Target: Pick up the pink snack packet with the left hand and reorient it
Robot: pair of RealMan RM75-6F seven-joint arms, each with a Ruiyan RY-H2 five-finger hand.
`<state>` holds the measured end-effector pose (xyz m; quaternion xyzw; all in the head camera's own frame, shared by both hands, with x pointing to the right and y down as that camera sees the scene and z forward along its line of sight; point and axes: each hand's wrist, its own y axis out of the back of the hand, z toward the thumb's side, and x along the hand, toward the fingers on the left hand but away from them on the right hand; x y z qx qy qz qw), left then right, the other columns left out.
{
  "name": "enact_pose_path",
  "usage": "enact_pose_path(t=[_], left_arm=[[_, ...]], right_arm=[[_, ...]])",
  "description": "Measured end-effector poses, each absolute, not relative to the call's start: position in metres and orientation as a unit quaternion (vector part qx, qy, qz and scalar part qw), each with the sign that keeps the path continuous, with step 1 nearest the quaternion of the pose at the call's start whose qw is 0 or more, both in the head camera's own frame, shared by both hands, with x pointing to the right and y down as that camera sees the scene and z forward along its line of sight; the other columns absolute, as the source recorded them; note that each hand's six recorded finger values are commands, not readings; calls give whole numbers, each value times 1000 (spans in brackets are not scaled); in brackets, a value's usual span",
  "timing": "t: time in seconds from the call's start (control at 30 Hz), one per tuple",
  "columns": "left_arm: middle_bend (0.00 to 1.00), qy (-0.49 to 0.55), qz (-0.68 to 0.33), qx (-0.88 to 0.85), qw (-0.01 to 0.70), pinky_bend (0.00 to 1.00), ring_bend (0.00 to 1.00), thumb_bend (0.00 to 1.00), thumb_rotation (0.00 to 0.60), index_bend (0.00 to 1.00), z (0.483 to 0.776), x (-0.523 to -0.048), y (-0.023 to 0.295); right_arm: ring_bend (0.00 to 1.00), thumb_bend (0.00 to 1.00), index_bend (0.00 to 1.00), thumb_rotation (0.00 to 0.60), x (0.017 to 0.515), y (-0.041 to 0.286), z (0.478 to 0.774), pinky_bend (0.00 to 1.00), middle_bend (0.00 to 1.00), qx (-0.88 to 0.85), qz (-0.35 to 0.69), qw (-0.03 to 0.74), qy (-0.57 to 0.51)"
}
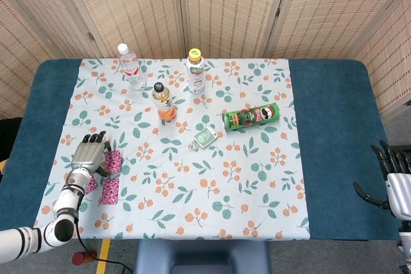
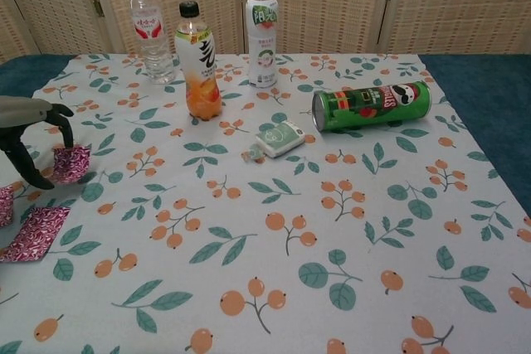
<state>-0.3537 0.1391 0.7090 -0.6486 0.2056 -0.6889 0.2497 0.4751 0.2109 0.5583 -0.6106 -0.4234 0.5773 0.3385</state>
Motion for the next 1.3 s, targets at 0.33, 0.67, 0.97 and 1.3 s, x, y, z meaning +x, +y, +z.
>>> enact_pose_path(t=[0.33,0.67,0.97,1.3], left_arm=[[0,218,-691,-648,235,0,0,171,600,367,680,-373,191],[0,209,-687,-658,228,0,0,171,600,356,677,-365,222],[0,194,-685,-662,234,0,0,171,600,340,682,-354,227],[0,190,-693,-656,231,0,0,171,600,318,688,-352,227]], right_arm=[[0,337,0,349,473,207,565,0,0,-618,575,336,-418],[0,337,0,349,472,205,566,0,0,-619,575,335,-417],[0,337,0,349,475,206,567,0,0,-618,577,332,-418],[0,337,0,349,477,207,567,0,0,-617,578,331,-420]])
